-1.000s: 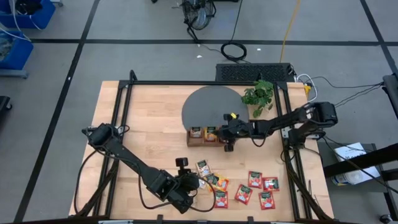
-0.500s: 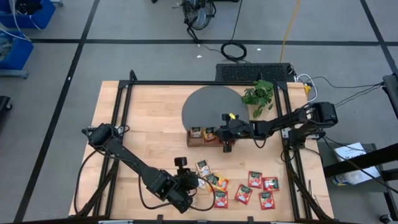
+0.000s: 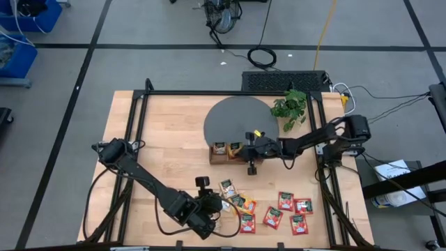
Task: Pick & Place Tea
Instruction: Put the yellow tea bag into the middle wooden organizer, then put the brown tea bag into the left wooden organizer
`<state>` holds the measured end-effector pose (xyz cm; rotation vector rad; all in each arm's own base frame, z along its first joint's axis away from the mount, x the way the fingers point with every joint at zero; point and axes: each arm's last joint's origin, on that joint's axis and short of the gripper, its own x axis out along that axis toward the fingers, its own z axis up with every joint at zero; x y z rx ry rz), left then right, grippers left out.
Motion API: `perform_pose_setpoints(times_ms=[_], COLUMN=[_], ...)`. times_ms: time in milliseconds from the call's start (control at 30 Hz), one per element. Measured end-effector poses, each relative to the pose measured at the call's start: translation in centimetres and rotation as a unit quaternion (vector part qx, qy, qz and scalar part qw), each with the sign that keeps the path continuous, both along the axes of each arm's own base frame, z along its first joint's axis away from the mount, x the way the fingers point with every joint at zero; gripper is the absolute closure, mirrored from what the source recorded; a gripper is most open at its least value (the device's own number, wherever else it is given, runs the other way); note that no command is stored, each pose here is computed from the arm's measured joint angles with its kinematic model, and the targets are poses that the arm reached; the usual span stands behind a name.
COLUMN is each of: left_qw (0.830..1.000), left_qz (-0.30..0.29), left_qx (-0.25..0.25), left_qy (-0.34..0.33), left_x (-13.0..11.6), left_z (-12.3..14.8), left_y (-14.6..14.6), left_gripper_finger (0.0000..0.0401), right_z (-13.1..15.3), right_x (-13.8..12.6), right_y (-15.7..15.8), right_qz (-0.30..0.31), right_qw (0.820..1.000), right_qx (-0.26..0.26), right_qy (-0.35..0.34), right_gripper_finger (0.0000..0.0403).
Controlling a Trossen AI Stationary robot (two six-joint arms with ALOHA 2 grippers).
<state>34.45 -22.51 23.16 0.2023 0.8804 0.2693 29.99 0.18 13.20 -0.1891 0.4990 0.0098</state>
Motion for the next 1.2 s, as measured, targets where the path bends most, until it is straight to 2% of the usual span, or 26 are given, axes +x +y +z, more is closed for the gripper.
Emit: perform_pose_setpoints(times_ms=[133, 267, 500, 667, 933, 1067, 1200], left_qw=[1.000, 1.000, 1.000, 1.000, 1.000, 0.999, 0.996], left_qz=[-0.001, -0.004, -0.009, -0.013, -0.014, -0.025, -0.043], left_qx=[0.002, 0.005, 0.007, 0.003, -0.010, -0.044, -0.079], left_qy=[0.001, 0.003, 0.005, 0.003, -0.003, 0.009, 0.019], left_x=[0.0, 0.0, -0.2, -0.5, -1.2, -1.4, -1.7], left_z=[0.0, 0.0, 0.0, 0.0, 0.0, -0.3, -1.1], left_y=[0.1, 0.1, -0.2, -0.7, -1.7, -2.4, -3.8], left_gripper_finger=[0.0308, 0.0308, 0.0308, 0.0308, 0.0308, 0.0308, 0.0308], right_z=[-1.2, -1.8, -1.6, -1.2, 0.8, 2.2, 2.7], right_x=[0.8, 2.0, 2.4, 2.2, 1.8, 0.4, -1.1], right_y=[0.2, 0.0, -0.6, -0.5, 2.3, 5.5, 9.6], right_qz=[0.005, 0.000, -0.093, -0.095, -0.016, 0.033, 0.125], right_qw=[1.000, 1.000, 0.991, 0.991, 0.997, 0.998, 0.992], right_qx=[-0.006, -0.017, -0.092, -0.099, -0.073, -0.048, -0.009], right_qy=[-0.026, -0.024, -0.019, -0.013, -0.035, -0.015, 0.000], right_gripper_finger=[0.0403, 0.0403, 0.0403, 0.0403, 0.0403, 0.0403, 0.0403])
